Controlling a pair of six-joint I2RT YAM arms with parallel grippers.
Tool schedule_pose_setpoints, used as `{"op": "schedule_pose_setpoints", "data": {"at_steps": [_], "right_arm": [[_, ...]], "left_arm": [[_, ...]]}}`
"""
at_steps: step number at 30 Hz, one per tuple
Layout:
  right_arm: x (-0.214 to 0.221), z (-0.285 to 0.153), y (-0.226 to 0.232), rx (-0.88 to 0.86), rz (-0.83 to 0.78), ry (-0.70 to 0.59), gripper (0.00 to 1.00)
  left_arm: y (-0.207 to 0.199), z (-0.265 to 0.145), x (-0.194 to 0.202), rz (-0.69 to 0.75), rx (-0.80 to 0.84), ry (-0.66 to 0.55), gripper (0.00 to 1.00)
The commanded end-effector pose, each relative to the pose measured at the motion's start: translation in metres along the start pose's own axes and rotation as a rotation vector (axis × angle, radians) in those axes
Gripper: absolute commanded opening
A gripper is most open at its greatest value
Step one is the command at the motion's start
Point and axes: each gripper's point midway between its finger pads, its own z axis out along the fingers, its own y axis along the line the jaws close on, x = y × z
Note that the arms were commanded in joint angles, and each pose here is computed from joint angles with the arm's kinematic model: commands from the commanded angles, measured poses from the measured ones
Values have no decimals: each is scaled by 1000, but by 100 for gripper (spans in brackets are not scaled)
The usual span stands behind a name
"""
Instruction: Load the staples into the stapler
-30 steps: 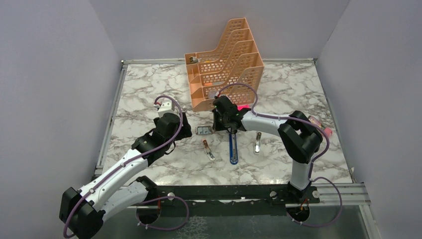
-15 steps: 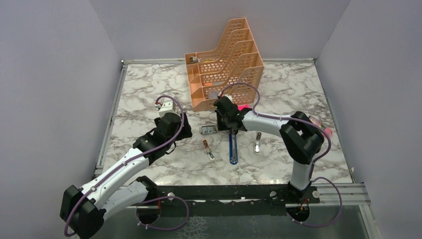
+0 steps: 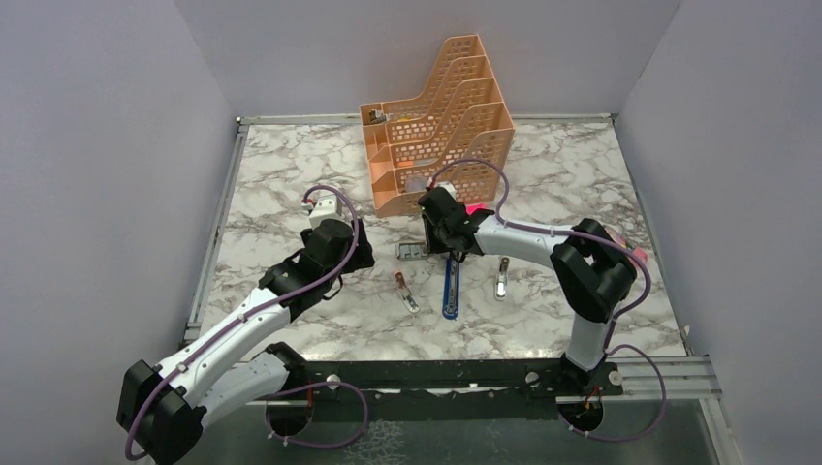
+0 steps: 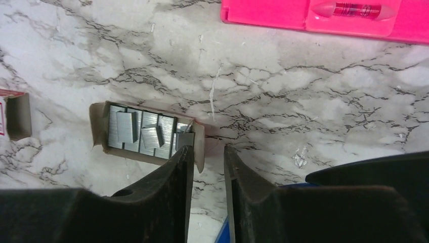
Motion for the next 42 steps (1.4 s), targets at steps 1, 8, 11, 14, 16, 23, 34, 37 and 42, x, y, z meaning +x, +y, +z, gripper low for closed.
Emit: {"op": "schedule_pose_setpoints", "data": {"at_steps": [1,8,11,14,16,23,34,37,42], "right_arm": [[-29,-21,22,-74,-56,-70,34],[-31,-14,48,-93,-103,-58,34],[-29,-9,56,-100,-109,-47,31],[-28,-5,64,-106,-118,-39,31],[-27,-1,68,-107,-124,-33,31],[-22,10,69,-55,-128,-18,24],[-16,19,71,-42,-135,3,26],[-13,22,71,-39,-137,16,27],[-12,24,68,-23,-134,19,28]], "left_arm": [[2,1,-4,4,-3,-21,81],[3,-1,-7,-2,-7,-37,81],[4,-1,-7,-4,-8,-41,81],[5,-2,-6,-6,-9,-43,81],[6,-2,-6,-6,-10,-42,81],[6,-2,-5,-7,-10,-42,81],[7,0,-3,-6,-15,-36,81],[7,0,-3,-5,-17,-35,81],[7,0,-3,-5,-17,-35,81]]}}
